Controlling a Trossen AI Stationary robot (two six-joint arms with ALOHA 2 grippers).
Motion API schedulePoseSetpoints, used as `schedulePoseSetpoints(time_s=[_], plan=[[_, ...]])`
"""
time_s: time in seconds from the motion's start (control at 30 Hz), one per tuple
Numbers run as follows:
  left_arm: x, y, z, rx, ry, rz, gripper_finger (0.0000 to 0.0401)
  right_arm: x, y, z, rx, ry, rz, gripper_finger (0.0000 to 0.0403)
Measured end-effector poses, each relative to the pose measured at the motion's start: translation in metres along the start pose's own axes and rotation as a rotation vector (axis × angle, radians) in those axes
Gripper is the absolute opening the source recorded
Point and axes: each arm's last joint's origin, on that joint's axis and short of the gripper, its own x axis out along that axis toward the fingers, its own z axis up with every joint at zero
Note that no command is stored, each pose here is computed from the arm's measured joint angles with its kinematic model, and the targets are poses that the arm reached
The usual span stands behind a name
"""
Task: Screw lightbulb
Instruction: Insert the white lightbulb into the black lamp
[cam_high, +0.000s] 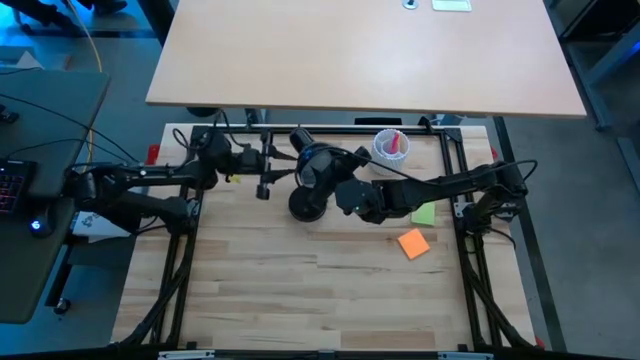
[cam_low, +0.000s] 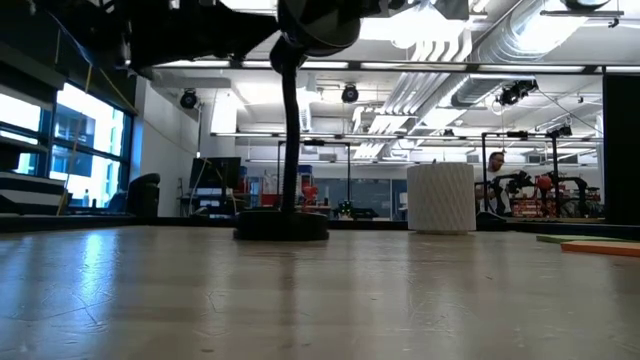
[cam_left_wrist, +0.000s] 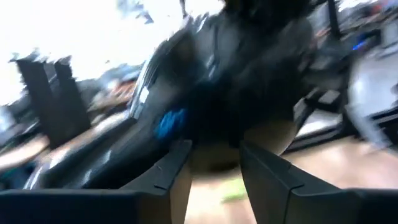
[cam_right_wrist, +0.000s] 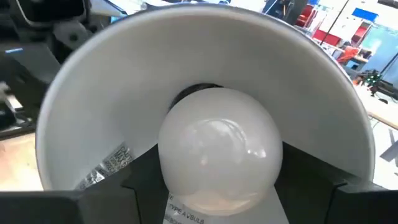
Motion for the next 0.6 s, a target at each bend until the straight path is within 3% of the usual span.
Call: schedulePoseSetpoints(time_s=[0.27, 0.4, 0.6], plan=[[-0.018, 0.011, -0.019, -0.019, 0.386, 0.414, 0.0111, 0.0, -0.001, 0.0, -0.067, 0.002, -0.021, 0.0236], [-0.032, 0.036, -0.035, -0.012, 0.463, 0.478, 0.0093, -0.002, 0.0, -0.001, -0.149, 0.006, -0.023, 0.0236], [-0.039, 0.074, -0.044, -0.125, 0.324, 0.406, 0.0055, -0.003, -0.001, -0.005, -0.245, 0.034, -0.105, 0.0236]])
